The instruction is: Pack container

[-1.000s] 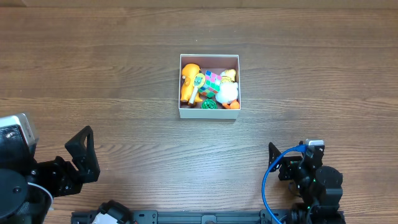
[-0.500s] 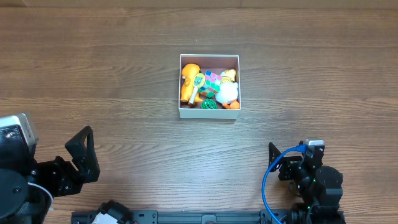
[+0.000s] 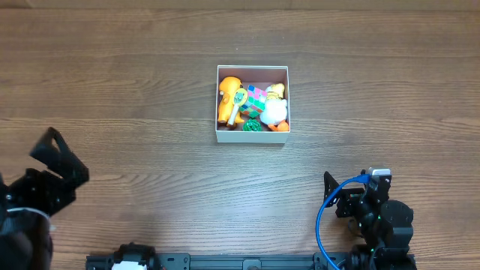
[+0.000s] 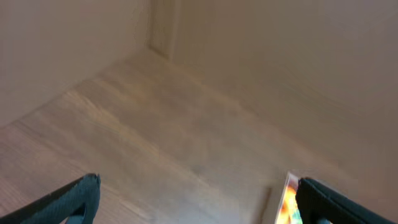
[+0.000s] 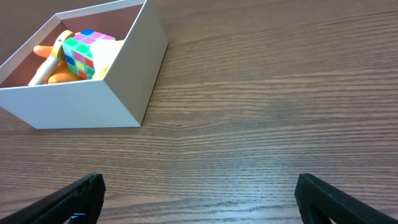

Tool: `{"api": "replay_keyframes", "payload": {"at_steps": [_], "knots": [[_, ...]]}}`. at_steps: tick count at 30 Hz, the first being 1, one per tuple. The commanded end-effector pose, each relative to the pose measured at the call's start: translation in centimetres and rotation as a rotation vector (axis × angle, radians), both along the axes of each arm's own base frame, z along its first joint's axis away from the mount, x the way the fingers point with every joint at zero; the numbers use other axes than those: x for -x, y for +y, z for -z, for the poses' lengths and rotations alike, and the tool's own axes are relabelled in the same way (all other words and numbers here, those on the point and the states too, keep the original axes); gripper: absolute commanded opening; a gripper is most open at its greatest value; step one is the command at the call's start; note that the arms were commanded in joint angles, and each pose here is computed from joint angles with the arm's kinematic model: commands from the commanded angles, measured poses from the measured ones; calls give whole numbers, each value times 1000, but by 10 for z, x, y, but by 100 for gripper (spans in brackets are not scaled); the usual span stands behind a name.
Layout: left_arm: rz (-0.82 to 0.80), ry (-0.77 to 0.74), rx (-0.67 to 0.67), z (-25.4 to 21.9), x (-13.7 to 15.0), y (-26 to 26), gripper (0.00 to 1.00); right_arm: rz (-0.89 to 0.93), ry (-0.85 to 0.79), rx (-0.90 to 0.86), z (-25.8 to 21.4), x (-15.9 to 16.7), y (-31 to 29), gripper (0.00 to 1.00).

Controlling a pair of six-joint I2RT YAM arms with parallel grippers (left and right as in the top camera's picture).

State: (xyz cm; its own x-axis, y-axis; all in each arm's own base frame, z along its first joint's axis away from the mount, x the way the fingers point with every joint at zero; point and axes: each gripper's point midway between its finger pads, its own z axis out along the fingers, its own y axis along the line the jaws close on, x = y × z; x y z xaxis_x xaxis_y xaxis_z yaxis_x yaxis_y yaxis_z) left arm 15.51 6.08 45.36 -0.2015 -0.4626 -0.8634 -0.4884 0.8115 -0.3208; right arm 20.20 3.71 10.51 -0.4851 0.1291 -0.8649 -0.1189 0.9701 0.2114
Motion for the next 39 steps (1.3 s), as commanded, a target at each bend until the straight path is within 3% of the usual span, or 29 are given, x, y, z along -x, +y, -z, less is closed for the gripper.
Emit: {"api": "replay_keyframes", "payload": {"at_steps": [1, 4, 8, 17, 25, 30, 39], "knots": [[37, -42, 29, 32, -12, -7, 100, -5, 5, -3, 6, 0, 1, 100], [117, -112, 61, 82, -40, -22, 100, -4, 5, -3, 6, 0, 1, 100], [177, -132, 85, 139, -57, -33, 100, -4, 5, -3, 6, 0, 1, 100], [108, -116, 237, 262, -57, -29, 100, -4, 5, -3, 6, 0, 1, 100], [114, -134, 233, 311, -61, -30, 100, -4, 5, -3, 6, 0, 1, 100], [146, -103, 155, 330, -64, -29, 100, -5, 5, -3, 6, 0, 1, 100], [169, -94, 82, 329, -65, -28, 100, -5, 5, -3, 6, 0, 1, 100]]}}
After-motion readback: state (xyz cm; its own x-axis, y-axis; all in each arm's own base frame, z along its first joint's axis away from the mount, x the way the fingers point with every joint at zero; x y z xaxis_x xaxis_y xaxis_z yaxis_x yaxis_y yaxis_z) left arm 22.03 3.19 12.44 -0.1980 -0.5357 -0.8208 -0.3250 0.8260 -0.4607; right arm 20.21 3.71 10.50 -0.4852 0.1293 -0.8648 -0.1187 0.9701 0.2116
